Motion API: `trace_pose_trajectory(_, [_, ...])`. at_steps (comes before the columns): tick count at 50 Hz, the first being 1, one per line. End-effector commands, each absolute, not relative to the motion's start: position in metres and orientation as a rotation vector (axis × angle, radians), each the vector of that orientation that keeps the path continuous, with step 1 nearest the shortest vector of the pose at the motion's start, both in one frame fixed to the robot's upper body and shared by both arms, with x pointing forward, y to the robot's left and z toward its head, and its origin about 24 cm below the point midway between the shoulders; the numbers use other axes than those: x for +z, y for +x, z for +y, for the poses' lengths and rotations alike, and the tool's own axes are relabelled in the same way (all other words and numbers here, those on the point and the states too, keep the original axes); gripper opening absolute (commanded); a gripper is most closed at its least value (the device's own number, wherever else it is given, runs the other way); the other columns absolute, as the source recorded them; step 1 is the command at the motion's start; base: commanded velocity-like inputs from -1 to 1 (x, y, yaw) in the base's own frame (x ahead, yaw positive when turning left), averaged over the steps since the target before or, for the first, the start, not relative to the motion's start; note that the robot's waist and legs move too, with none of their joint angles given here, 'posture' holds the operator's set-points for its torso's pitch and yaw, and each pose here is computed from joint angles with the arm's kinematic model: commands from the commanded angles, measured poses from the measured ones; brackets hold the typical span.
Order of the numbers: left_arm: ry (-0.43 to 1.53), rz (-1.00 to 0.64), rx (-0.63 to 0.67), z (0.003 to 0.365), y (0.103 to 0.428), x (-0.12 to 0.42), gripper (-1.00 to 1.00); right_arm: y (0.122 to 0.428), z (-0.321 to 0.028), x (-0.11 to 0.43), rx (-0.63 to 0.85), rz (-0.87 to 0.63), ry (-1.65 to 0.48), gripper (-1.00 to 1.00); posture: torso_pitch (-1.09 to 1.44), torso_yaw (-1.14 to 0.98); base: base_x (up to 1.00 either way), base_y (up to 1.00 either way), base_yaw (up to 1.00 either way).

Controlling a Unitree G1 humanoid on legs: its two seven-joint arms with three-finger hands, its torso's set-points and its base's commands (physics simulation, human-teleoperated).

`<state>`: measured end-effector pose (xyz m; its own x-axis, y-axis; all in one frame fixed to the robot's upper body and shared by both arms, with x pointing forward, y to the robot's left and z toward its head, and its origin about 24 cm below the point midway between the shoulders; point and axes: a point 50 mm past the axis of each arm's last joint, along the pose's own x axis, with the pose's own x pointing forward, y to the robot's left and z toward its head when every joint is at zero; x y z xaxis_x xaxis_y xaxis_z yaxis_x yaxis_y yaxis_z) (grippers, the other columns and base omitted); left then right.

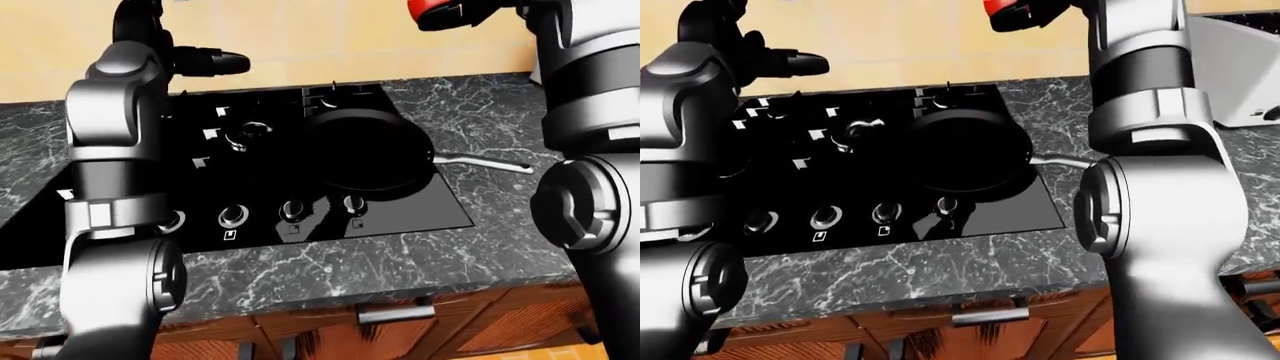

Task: Pick the tomato from the pan and place it on the plate.

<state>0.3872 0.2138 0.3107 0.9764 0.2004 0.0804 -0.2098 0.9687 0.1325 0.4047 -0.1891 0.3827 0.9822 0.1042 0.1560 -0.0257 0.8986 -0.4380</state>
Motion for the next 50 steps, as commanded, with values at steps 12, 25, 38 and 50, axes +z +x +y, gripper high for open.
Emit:
trace_pose_trajectory(12, [0.146, -0.145, 0.217, 0.212, 0.38, 0.331, 1.0, 0.396, -0.186, 0.404, 0.074, -0.27, -0.463, -1.0, 0.0, 0.0, 0.0, 0.2, 0.0])
trace_pose_trajectory(25, [0.149, -0.146, 0.212, 0.209, 0.38, 0.332, 1.0, 0.396, -0.186, 0.404, 0.079, -0.269, -0.466, -1.0, 0.0, 0.0, 0.0, 0.17, 0.0])
trace_pose_trajectory(38, [0.151, -0.149, 0.21, 0.207, 0.38, 0.333, 1.0, 0.396, -0.188, 0.403, 0.079, -0.269, -0.462, -1.0, 0.0, 0.0, 0.0, 0.17, 0.0])
trace_pose_trajectory(50, [0.155, -0.151, 0.205, 0.204, 0.38, 0.333, 1.0, 0.395, -0.189, 0.404, 0.077, -0.271, -0.462, -1.0, 0.0, 0.0, 0.0, 0.16, 0.0])
